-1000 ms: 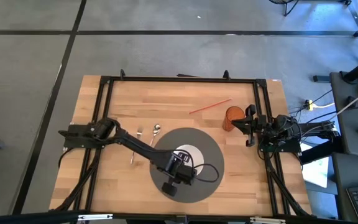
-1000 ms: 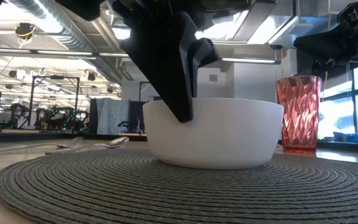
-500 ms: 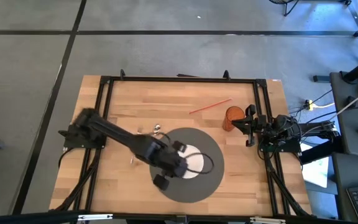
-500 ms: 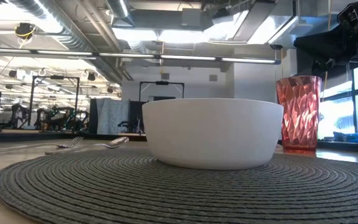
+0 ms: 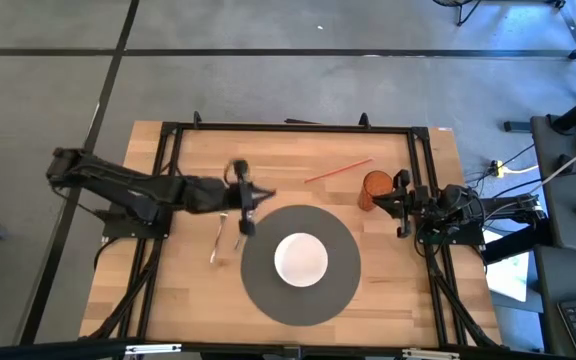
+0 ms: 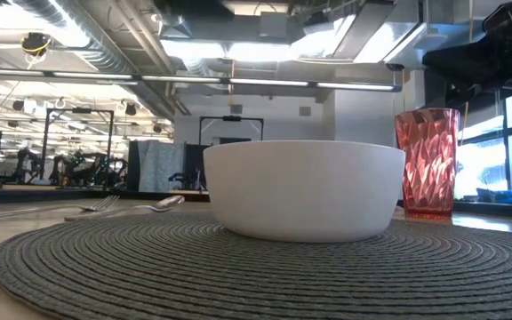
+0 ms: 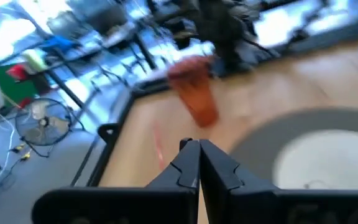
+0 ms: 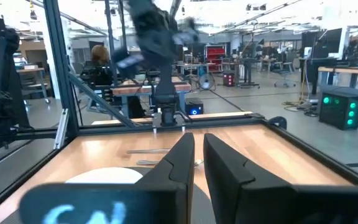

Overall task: Pick & Place Utensil
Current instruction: Put the orange straw into the brown cup

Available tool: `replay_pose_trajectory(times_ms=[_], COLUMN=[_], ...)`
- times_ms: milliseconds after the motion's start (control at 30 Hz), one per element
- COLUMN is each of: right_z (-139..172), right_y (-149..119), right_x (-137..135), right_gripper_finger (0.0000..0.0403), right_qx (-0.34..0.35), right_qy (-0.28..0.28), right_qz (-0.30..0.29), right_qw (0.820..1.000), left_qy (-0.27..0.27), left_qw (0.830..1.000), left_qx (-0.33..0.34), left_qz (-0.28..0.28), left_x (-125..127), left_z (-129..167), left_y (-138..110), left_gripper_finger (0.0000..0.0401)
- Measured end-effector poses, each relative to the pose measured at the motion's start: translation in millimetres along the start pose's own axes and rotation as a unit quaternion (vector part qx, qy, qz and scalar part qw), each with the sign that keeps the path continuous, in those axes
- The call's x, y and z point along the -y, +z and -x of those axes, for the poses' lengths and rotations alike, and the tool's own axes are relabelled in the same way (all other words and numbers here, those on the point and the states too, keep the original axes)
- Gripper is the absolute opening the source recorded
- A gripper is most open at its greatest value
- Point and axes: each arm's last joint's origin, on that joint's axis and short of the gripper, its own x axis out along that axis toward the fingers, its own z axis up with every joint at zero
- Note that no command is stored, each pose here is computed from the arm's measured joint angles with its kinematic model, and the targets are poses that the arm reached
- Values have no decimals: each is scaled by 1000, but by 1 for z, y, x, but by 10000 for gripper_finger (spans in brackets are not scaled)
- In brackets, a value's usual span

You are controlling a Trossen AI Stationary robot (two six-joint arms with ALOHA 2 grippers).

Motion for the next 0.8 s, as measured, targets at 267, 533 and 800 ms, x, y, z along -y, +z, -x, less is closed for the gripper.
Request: replay_pose_trajectory(times_ms=[267, 533, 800], right_z=[0, 0, 0], right_y=[1, 1, 1], right_x=[0, 0, 0], right_gripper_finger=[37, 37, 37], right_qx=[4, 4, 3], right_qy=[1, 2, 2], right_qz=[-1, 1, 1], right_qw=[1000, 1000, 1000], left_qy=[31, 60, 92], left_qw=[987, 983, 963], left_qx=[107, 82, 167], left_qz=[119, 154, 189], left_x=[-21, -19, -25], left_z=[-1, 16, 40], left_y=[-104, -154, -168], left_gripper_finger=[2, 1, 1])
